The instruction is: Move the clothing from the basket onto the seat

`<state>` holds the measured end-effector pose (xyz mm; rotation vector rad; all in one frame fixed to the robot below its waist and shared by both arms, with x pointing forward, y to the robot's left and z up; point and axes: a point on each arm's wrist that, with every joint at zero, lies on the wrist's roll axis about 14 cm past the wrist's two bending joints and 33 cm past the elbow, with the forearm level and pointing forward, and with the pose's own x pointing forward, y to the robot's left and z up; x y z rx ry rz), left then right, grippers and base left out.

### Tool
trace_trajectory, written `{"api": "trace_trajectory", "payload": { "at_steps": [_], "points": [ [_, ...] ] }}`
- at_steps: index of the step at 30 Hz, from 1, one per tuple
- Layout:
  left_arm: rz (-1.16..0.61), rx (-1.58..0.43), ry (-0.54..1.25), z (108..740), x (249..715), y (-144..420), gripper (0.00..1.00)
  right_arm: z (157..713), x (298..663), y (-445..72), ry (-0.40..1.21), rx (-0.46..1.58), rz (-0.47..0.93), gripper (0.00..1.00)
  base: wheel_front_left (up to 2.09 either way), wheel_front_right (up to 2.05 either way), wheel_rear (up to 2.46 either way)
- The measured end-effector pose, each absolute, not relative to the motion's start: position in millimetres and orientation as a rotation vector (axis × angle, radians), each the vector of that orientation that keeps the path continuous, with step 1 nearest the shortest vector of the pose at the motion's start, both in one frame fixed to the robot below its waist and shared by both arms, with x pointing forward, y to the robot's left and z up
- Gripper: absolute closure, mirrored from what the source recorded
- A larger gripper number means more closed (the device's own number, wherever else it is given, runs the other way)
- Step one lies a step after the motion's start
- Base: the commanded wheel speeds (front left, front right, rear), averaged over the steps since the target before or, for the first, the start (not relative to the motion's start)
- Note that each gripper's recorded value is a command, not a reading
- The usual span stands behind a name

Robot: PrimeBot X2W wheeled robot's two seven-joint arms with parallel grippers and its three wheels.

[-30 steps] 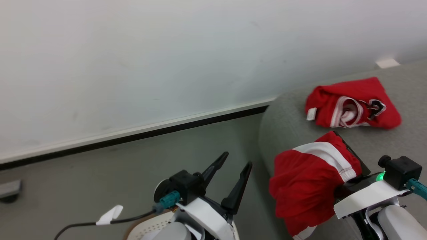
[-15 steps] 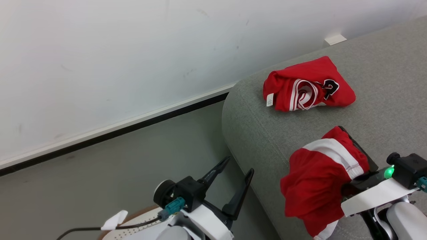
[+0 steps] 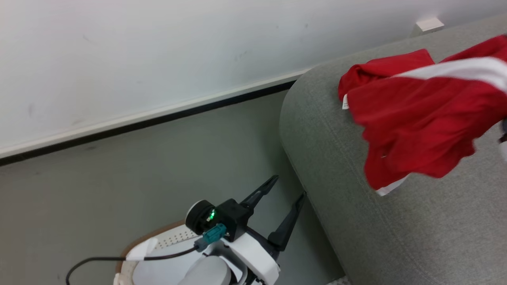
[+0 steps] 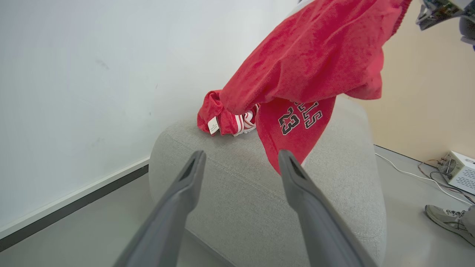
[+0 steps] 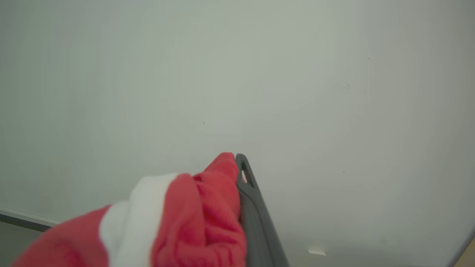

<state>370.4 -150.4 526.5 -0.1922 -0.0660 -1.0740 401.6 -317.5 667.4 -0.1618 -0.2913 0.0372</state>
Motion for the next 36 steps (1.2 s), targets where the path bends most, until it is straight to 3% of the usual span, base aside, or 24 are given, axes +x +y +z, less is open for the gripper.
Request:
{"api": "trace_trajectory", "payload": {
  "at_steps": [4, 12, 13, 14, 18, 21, 24, 28, 29, 30, 36],
  "points": [
    [-1.039, -0.194, -0.051, 515.6, 386.7, -142.0, 0.00, 695.7, 423.9, -354.7, -0.299, -0.200, -0.027, 1.00, 0.00, 0.00, 0.00],
    [-1.000, -0.169, 0.018, 475.0, 416.8, -125.1, 0.00, 692.0, 466.4, -434.6, -0.185, -0.234, -0.224, 1.00, 0.00, 0.00, 0.00],
    [-0.989, -0.172, 0.022, 471.7, 422.0, -122.8, 0.00, 678.9, 471.6, -444.2, -0.134, -0.206, -0.252, 0.93, 0.00, 0.00, 0.00],
    [-0.981, -0.174, 0.027, 468.1, 426.4, -120.9, 0.00, 666.1, 476.4, -449.6, -0.098, -0.187, -0.268, 0.80, 0.00, 0.00, 0.00],
    [-0.970, -0.183, 0.036, 457.6, 439.1, -118.3, 0.00, 613.3, 485.8, -480.7, 0.072, -0.156, -0.363, 0.77, 0.00, 0.00, 0.00],
    [-0.944, -0.193, 0.054, 448.2, 445.5, -112.1, 0.00, 545.1, 487.3, -481.9, 0.299, -0.151, -0.375, 0.58, 0.00, 0.00, 0.00],
    [-0.914, -0.182, 0.081, 437.2, 449.2, -101.6, 0.00, 487.7, 479.5, -473.2, 0.495, -0.122, -0.369, 0.57, 0.00, 0.00, 0.00],
    [-0.886, -0.170, 0.062, 445.4, 453.6, -94.8, 0.00, 460.9, 458.6, -472.0, 0.624, -0.103, -0.377, 0.49, 0.00, 0.00, 0.00],
    [-0.883, -0.169, 0.057, 447.8, 453.9, -94.0, 0.00, 457.8, 454.6, -470.7, 0.641, -0.091, -0.377, 0.16, 0.00, 0.00, 0.00],
    [-0.879, -0.169, 0.053, 449.9, 454.3, -92.9, 0.00, 455.8, 451.9, -468.6, 0.650, -0.073, -0.375, 0.00, 0.00, 0.00, 0.00],
    [-0.873, -0.165, 0.036, 463.0, 447.8, -92.0, 0.00, 466.9, 442.3, -456.3, 0.647, -0.016, -0.345, 0.00, 0.00, 0.00, 0.00]
  ]
}}
